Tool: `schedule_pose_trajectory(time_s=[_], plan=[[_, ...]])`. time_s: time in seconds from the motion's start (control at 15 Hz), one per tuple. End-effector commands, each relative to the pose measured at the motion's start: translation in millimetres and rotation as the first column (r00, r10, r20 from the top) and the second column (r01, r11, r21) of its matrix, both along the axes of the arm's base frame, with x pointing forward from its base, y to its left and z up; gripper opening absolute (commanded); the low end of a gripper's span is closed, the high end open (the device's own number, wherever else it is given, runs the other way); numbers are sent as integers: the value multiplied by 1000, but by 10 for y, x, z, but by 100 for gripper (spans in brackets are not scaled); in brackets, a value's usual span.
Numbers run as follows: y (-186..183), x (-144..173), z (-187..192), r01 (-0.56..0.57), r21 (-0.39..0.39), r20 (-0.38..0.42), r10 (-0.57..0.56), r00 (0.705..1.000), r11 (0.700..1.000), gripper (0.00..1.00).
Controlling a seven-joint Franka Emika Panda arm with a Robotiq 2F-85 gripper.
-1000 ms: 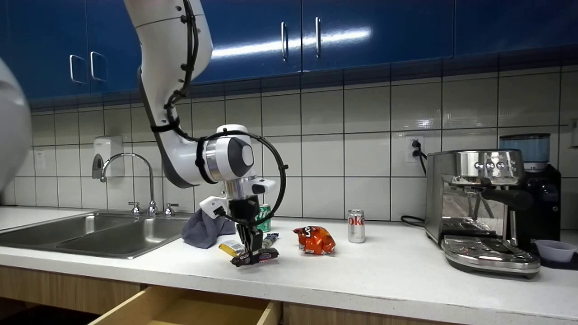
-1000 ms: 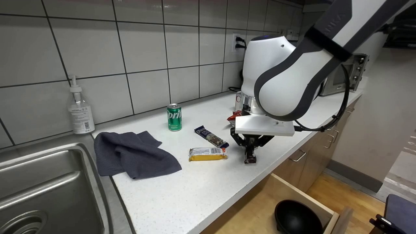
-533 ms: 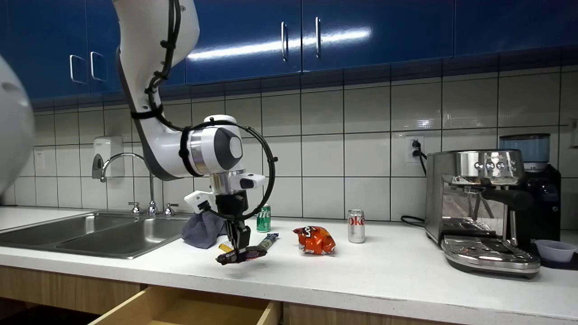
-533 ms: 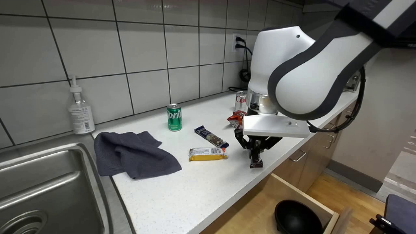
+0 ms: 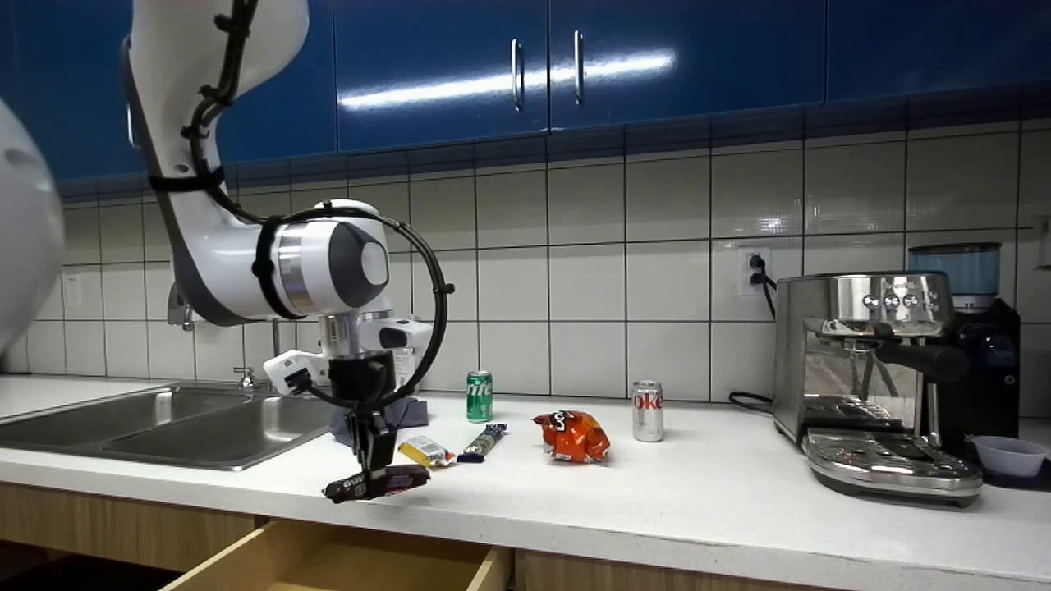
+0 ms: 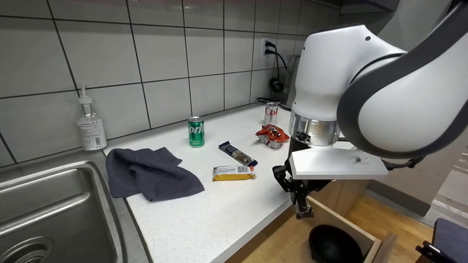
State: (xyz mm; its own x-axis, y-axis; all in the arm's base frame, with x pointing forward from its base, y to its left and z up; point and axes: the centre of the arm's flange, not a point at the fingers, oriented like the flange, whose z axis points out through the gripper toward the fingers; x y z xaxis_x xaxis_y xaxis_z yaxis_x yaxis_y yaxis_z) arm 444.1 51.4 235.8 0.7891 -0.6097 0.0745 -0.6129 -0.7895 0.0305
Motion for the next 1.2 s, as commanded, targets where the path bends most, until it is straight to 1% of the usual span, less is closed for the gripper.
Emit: schedule_pose_trajectory(time_s=[0.0, 0.27, 0.47, 0.8, 1.13], plan=[[234, -313, 58, -15, 20, -42, 16, 999, 1000, 4], [525, -402, -83, -54, 61, -84, 59, 995, 997, 4], [675, -402, -191, -75, 88, -118, 85, 989, 993, 4], [722, -340, -376, -82, 109, -153, 99, 983, 991, 4], [788, -164, -608, -92, 117, -171, 112, 979, 989, 4]])
